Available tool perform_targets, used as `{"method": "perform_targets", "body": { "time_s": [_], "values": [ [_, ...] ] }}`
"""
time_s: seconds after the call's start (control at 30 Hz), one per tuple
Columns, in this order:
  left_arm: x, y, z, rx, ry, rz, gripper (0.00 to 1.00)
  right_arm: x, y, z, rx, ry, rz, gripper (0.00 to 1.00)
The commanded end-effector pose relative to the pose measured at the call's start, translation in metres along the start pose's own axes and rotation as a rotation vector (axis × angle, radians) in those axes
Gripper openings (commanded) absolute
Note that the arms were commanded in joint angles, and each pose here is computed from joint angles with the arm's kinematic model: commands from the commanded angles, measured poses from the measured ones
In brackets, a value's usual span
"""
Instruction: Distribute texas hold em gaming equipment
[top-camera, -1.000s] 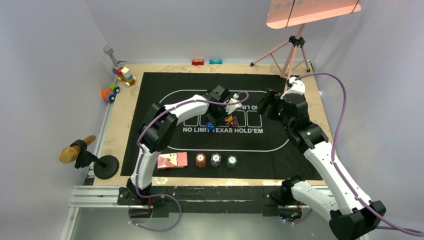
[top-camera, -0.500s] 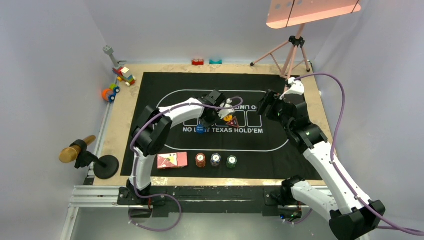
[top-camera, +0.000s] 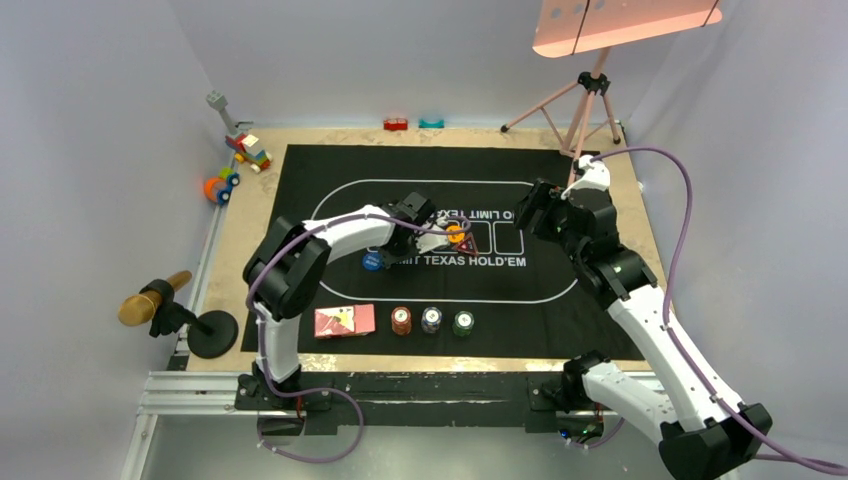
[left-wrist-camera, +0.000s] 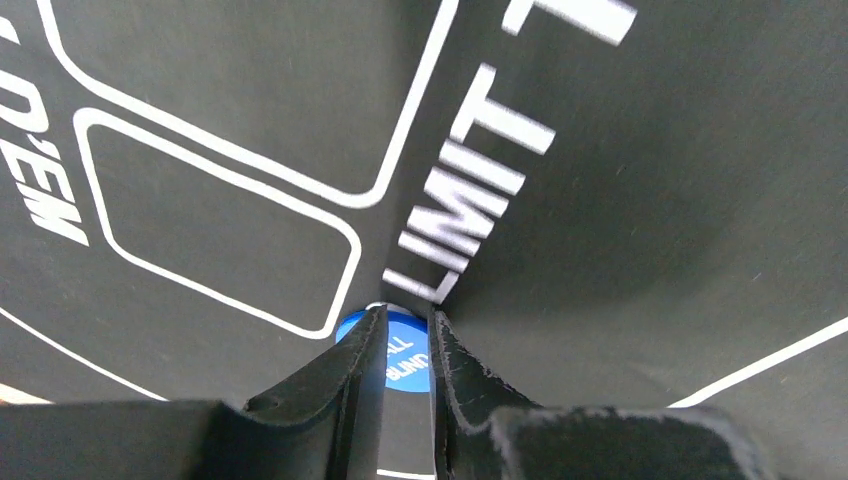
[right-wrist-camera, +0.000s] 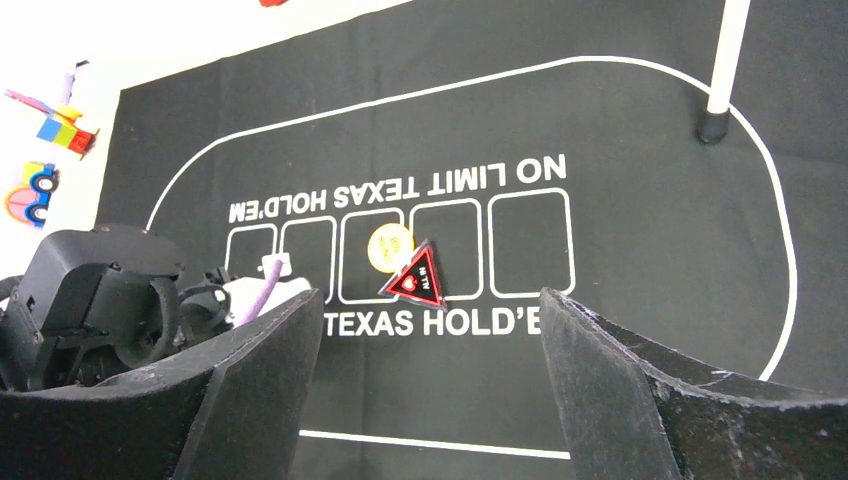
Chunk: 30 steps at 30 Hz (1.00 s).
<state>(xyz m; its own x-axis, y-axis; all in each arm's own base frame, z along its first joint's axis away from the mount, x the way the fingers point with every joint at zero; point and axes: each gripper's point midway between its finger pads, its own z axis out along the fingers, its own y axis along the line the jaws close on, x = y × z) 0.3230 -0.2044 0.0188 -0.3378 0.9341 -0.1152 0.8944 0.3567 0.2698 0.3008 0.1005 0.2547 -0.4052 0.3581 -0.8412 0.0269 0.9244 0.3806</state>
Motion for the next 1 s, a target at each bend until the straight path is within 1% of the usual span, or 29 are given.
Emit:
{"method": "perform_targets", "body": {
  "time_s": [0.0, 0.2, 0.43, 0.5, 0.6, 0.67, 0.77, 0.8, 0.9, 0.97],
  "values": [
    [0.023, 0.024, -0.015, -0.045, -0.002, 0.004, 0.25, -0.012, 0.004, -0.005, -0.021, -0.046, 0.015, 0.83],
    [0.056, 0.046, -0.015, -0.02, 0.016, -0.098, 0.26, -0.015, 0.007, -0.005, -0.032, -0.048, 0.02, 0.84],
    [0.085, 0.049, -0.015, -0.012, 0.017, -0.102, 0.26, -0.018, 0.009, -0.005, -0.033, -0.051, 0.02, 0.84],
    [0.085, 0.052, -0.022, -0.018, -0.005, -0.112, 0.27, -0.017, 0.01, -0.004, -0.04, -0.047, 0.019, 0.84],
    [0.066, 0.062, -0.047, -0.032, -0.097, -0.154, 0.29, -0.014, 0.013, -0.001, -0.049, -0.032, 0.021, 0.84],
    [0.051, 0.07, -0.065, -0.026, -0.145, -0.187, 0.34, -0.013, 0.013, 0.001, -0.053, -0.029, 0.025, 0.84],
    [0.031, 0.071, -0.077, 0.028, -0.206, -0.222, 0.49, -0.013, 0.014, 0.0, -0.056, -0.029, 0.024, 0.85],
    [0.027, 0.067, -0.075, 0.057, -0.213, -0.223, 0.55, -0.013, 0.013, 0.0, -0.051, -0.029, 0.024, 0.85],
    [0.025, 0.052, -0.051, 0.127, -0.17, -0.207, 0.72, -0.013, 0.012, -0.002, -0.048, -0.032, 0.023, 0.85],
    [0.028, 0.046, -0.035, 0.145, -0.137, -0.191, 0.78, -0.014, 0.01, -0.003, -0.041, -0.037, 0.023, 0.86]
  ]
}}
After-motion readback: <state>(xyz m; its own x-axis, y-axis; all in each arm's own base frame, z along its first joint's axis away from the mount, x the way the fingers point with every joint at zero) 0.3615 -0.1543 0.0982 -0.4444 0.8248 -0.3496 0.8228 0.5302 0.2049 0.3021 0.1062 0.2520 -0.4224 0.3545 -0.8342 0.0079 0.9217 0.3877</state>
